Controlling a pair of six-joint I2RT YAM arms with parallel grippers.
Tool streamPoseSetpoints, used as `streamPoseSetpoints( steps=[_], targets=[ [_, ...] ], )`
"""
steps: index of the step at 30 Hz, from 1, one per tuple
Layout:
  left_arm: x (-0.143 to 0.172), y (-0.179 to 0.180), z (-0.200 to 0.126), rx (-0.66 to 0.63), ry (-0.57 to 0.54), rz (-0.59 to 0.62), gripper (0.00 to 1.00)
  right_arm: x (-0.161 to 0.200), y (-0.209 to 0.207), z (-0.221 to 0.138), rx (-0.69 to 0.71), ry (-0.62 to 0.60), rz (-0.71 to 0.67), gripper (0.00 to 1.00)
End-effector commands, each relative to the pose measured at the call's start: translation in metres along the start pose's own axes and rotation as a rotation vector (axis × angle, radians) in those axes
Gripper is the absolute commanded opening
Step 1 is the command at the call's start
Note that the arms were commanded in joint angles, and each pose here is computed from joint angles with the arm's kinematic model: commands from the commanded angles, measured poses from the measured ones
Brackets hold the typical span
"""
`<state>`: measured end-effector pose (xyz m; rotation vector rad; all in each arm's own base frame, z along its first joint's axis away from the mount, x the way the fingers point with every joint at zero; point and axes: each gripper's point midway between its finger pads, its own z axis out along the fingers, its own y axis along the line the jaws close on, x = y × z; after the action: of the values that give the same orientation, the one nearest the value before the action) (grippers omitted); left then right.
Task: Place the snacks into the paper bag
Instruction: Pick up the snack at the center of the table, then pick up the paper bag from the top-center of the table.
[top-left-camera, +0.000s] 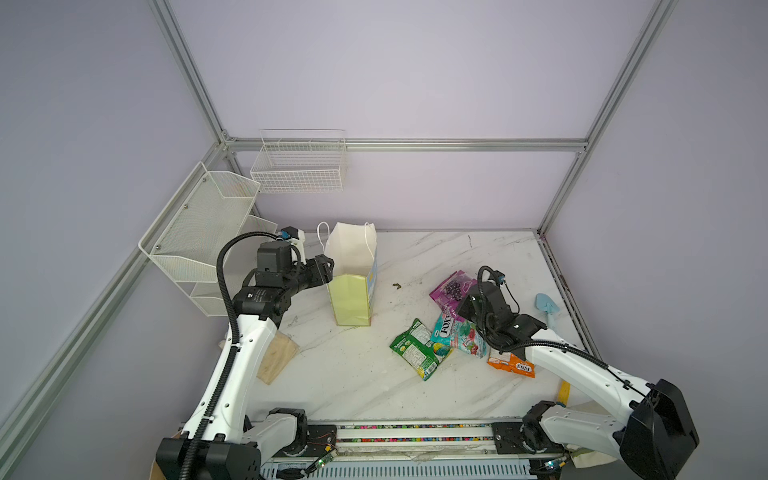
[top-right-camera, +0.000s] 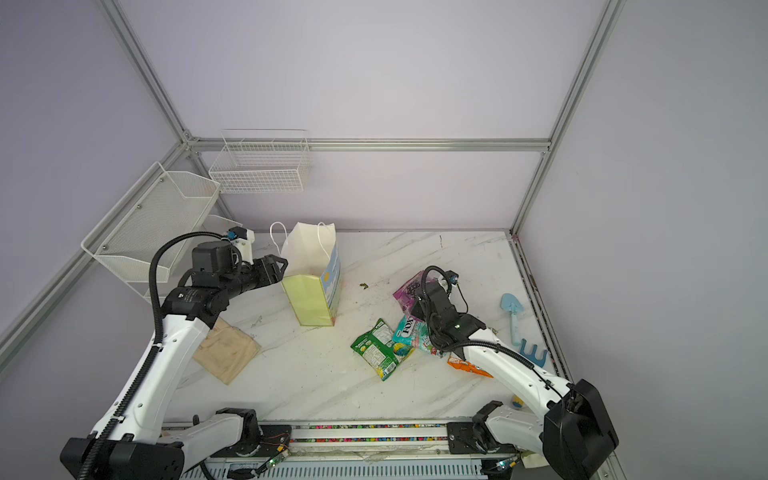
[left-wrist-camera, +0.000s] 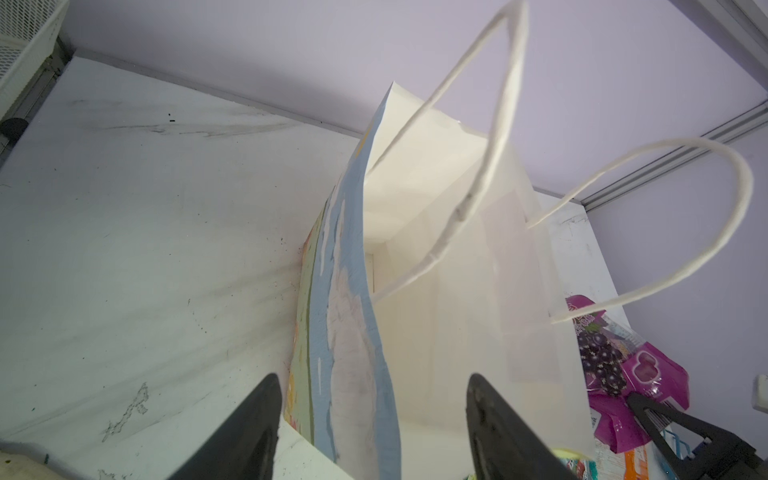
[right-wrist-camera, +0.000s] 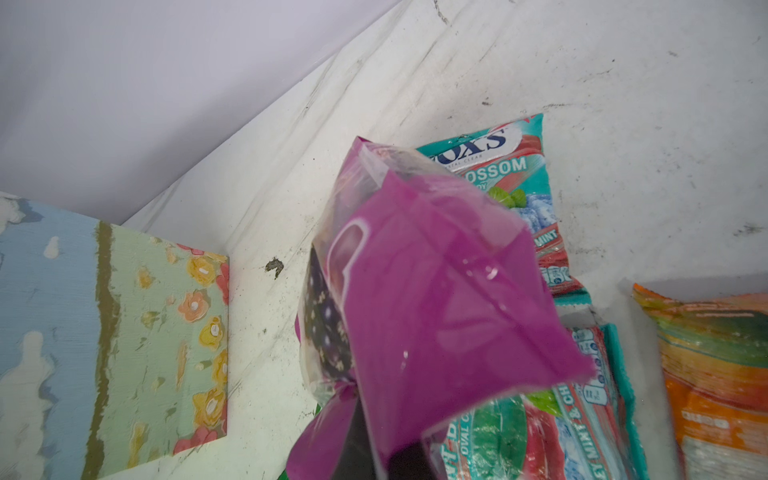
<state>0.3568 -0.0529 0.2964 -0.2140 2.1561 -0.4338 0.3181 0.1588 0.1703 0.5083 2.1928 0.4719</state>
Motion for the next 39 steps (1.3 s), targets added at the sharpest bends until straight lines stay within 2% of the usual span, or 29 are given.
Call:
streamPoseSetpoints(
  steps=[1,4,18,26,30,39],
  targets=[
    [-0.048,-0.019,-0.017,0.017,-0.137,0.049,0.66,-0.020,0.017,-0.014,-0.075,-0.079,0.029,0.00],
    [-0.050,-0.021,-0.010,0.004,-0.135,0.062,0.62,-0.020,0.017,-0.017,-0.083,-0.083,0.034,0.00],
    [-0.044,-0.019,0.020,-0.127,-0.067,0.155,0.31,-0.029,0.015,-0.032,-0.089,-0.111,0.039,0.00],
    [-0.044,-0.029,0.026,-0.157,-0.054,0.234,0.06,-0.030,0.016,-0.034,-0.091,-0.113,0.038,0.00],
    [-0.049,-0.034,0.023,-0.181,-0.061,0.271,0.00,-0.032,0.016,-0.035,-0.091,-0.118,0.037,0.00],
    [-0.066,-0.038,0.011,-0.266,-0.106,0.358,0.00,-0.034,0.015,-0.038,-0.087,-0.124,0.029,0.00]
  ],
)
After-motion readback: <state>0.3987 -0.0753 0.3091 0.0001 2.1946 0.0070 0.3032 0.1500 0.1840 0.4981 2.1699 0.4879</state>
